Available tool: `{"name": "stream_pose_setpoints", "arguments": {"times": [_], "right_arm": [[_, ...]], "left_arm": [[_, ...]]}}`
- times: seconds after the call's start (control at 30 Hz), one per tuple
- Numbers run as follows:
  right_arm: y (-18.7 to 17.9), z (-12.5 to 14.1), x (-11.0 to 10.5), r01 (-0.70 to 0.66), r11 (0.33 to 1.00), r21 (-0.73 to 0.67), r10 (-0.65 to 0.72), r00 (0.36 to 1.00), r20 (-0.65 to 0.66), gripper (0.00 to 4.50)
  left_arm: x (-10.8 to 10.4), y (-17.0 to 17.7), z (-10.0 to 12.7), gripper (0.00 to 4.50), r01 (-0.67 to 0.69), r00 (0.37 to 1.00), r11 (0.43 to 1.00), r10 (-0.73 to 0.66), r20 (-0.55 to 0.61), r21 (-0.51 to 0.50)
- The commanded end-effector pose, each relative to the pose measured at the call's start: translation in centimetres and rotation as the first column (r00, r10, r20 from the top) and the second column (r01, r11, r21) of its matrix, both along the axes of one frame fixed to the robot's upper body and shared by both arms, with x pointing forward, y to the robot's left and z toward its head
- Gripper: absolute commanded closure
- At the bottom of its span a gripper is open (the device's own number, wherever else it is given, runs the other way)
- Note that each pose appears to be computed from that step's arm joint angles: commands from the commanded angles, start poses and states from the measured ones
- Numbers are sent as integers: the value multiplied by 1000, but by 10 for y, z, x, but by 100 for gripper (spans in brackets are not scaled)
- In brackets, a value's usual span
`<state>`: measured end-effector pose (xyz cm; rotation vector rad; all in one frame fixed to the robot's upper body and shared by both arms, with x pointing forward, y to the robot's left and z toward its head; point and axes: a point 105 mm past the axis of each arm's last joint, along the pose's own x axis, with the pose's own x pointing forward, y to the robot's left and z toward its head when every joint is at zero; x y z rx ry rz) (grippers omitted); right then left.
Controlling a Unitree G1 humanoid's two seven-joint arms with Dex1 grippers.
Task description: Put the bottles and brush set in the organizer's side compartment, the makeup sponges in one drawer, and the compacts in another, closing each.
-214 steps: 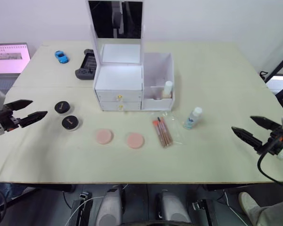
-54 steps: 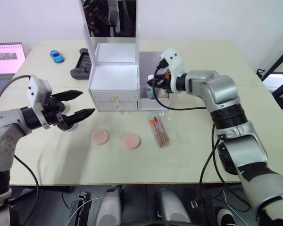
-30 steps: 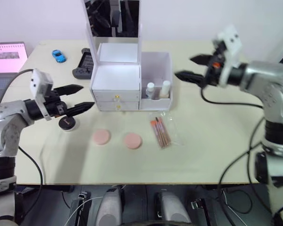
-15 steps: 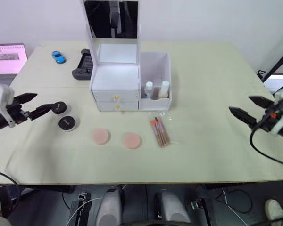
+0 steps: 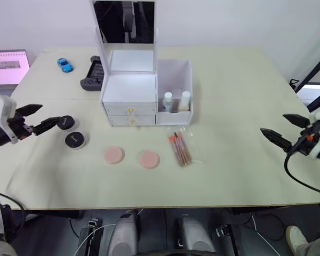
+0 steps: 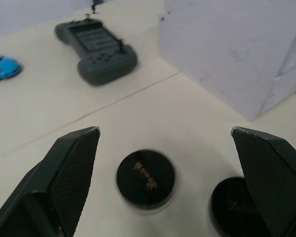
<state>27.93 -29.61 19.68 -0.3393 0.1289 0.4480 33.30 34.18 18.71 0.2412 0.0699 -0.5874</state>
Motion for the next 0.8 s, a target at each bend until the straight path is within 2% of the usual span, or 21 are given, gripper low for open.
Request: {"name": "stream_pose_setpoints", "arguments": {"times": [0.03, 0.1, 0.17, 0.27, 0.4, 0.53, 0.63, 0.67, 0.73, 0.77, 0.8], "right_arm": [[34, 18, -3, -160, 983, -89, 163, 986, 29, 1], [48, 25, -3, -205, 977, -61, 207, 978, 29, 1], [74, 32, -5, -285, 954, -88, 288, 957, 25, 1], [106, 28, -13, -373, 924, -88, 371, 928, -33, 1], [130, 16, -13, -402, 915, -32, 397, 912, -103, 1], [136, 11, -8, -370, 929, -6, 364, 918, -156, 1], [136, 8, -2, -343, 939, 10, 338, 920, -196, 1], [137, 10, 3, -346, 938, -21, 338, 926, -171, 1], [134, 9, 11, -331, 943, -41, 319, 932, -173, 0], [134, 9, 12, -339, 940, -41, 327, 929, -175, 0], [134, 9, 12, -345, 938, -32, 334, 924, -185, 0]], "left_arm": [[1, -33, 32, 0, 141, 987, 990, -143, 68, 27], [-1, -49, 38, 0, 200, 977, 979, -203, 66, 40], [-8, -81, 47, 0, 328, 943, 942, -331, 44, 66], [-21, -114, 52, 0, 451, 892, 888, -453, -4, 88], [-34, -146, 55, 0, 564, 826, 820, -561, -55, 97], [-43, -171, 49, 0, 621, 783, 779, -612, -111, 88], [-54, -201, 29, 0, 650, 746, 758, -623, -235, 51], [-56, -214, 26, 0, 649, 741, 760, -624, -249, 28], [-58, -244, 34, 52, 654, 726, 751, -656, -204, -90], [-61, -251, 34, 72, 662, 710, 740, -670, -214, -119], [-62, -255, 31, 121, 665, 704, 738, -670, -237, -113]]}}
